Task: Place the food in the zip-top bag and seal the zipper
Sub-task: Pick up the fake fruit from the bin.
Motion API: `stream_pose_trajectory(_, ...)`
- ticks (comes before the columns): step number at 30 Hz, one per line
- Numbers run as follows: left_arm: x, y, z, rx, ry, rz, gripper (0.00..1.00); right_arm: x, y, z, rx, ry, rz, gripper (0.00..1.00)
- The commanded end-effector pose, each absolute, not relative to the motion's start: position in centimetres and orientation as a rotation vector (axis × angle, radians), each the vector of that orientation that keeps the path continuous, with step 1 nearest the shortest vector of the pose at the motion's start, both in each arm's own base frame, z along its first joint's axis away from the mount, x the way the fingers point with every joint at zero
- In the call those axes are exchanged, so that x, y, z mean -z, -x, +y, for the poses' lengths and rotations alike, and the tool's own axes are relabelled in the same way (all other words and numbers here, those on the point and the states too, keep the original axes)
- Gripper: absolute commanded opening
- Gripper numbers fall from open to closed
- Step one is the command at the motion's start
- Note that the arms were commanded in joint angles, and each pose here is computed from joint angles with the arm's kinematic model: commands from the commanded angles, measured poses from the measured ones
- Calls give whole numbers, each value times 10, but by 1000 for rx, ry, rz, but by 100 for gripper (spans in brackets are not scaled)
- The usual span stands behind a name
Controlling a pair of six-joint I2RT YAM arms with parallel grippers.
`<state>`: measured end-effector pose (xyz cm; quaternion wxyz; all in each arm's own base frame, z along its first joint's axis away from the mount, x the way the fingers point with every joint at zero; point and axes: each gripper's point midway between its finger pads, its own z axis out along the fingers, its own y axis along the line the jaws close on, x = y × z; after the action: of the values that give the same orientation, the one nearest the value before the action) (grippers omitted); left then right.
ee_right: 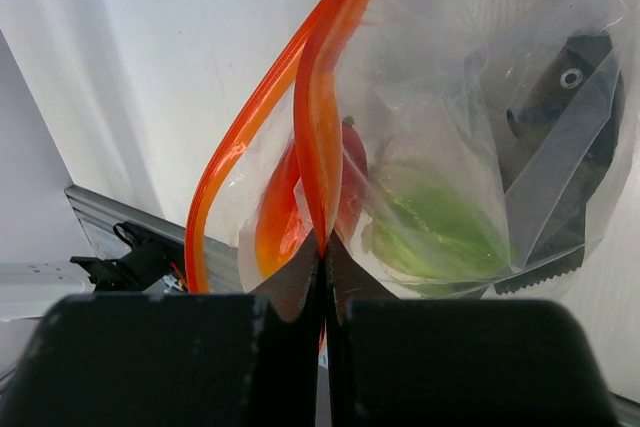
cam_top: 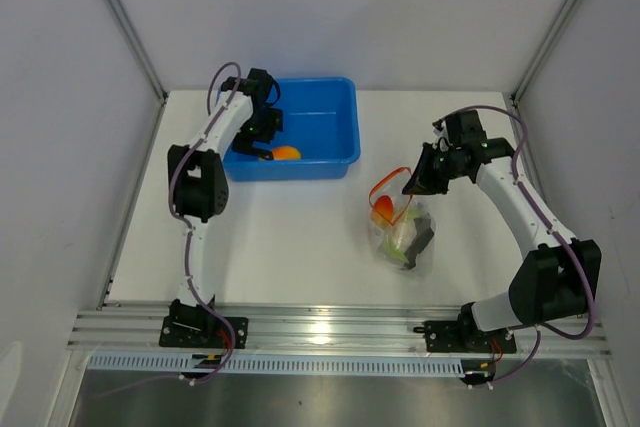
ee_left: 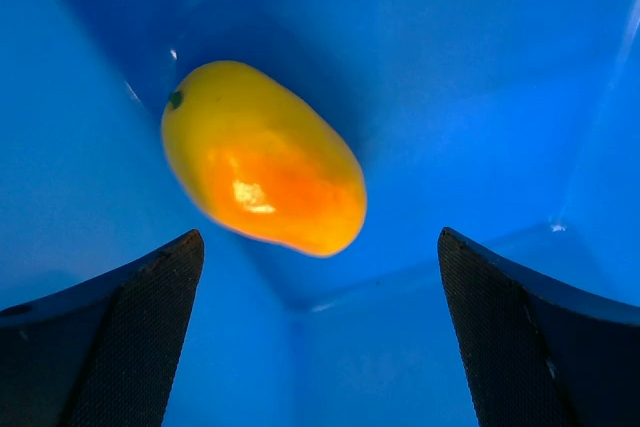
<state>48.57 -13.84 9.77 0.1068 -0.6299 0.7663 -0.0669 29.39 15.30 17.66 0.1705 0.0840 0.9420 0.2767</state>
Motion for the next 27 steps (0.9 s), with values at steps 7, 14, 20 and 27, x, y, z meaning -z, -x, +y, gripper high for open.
stream_pose_trajectory(7,-64,-473,-152,79,1936,2288,100,-176,-297,142,-789,-252,2650,0)
stream_pose_trajectory(14,-49,-473,-154,58,1966,2287,91,-174,-297,137,-787,-280,2646,0)
stream_pose_trajectory(20,-34,-470,-155,26,1982,2310,82,-169,-298,134,-780,-311,2655,0)
stream_pose_trajectory(27,-33,-485,-156,90,1948,2294,53,-166,-301,128,-753,-361,2663,0)
